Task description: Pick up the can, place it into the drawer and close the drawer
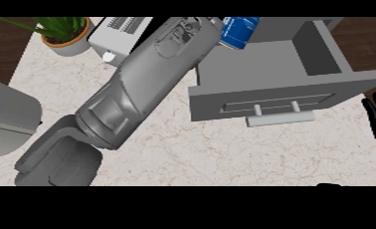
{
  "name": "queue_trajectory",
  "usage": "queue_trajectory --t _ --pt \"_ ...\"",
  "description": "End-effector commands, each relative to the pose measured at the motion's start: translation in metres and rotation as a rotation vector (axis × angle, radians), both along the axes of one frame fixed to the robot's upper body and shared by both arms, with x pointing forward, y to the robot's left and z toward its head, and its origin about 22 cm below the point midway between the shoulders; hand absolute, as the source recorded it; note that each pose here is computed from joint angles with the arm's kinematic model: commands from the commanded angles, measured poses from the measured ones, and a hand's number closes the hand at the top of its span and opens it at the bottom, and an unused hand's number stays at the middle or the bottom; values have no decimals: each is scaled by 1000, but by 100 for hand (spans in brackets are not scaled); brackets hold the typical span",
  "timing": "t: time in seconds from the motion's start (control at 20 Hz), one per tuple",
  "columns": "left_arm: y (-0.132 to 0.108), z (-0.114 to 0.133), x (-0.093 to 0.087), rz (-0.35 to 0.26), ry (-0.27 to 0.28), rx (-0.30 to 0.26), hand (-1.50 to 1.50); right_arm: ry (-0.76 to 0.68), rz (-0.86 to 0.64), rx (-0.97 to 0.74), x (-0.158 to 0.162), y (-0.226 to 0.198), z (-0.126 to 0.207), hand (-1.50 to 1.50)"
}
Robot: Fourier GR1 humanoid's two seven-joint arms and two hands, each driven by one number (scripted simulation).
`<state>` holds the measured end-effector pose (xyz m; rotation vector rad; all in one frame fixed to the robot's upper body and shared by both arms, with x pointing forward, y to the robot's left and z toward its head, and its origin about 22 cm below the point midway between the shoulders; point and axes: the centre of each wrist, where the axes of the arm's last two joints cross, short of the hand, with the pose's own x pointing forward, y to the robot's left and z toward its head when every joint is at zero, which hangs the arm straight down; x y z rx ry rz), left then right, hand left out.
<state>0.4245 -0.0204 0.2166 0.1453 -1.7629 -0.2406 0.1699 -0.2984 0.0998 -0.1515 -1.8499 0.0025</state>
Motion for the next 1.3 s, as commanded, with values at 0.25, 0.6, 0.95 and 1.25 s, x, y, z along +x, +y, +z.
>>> queue_trajectory --t 0.25,0.6,0.95,1.25 --pt "6 -18 6 46 -30 72 150 -25 11 -2 14 2 3 -150" --pt "15 -50 5 64 -33 132 150 -21 24 -8 15 2 18 -150" --pt "17 -58 4 115 -36 107 -150 -32 30 -1 23 11 15 -150" --pt "19 -62 5 178 -50 88 -150 -47 55 -18 14 12 18 -150"
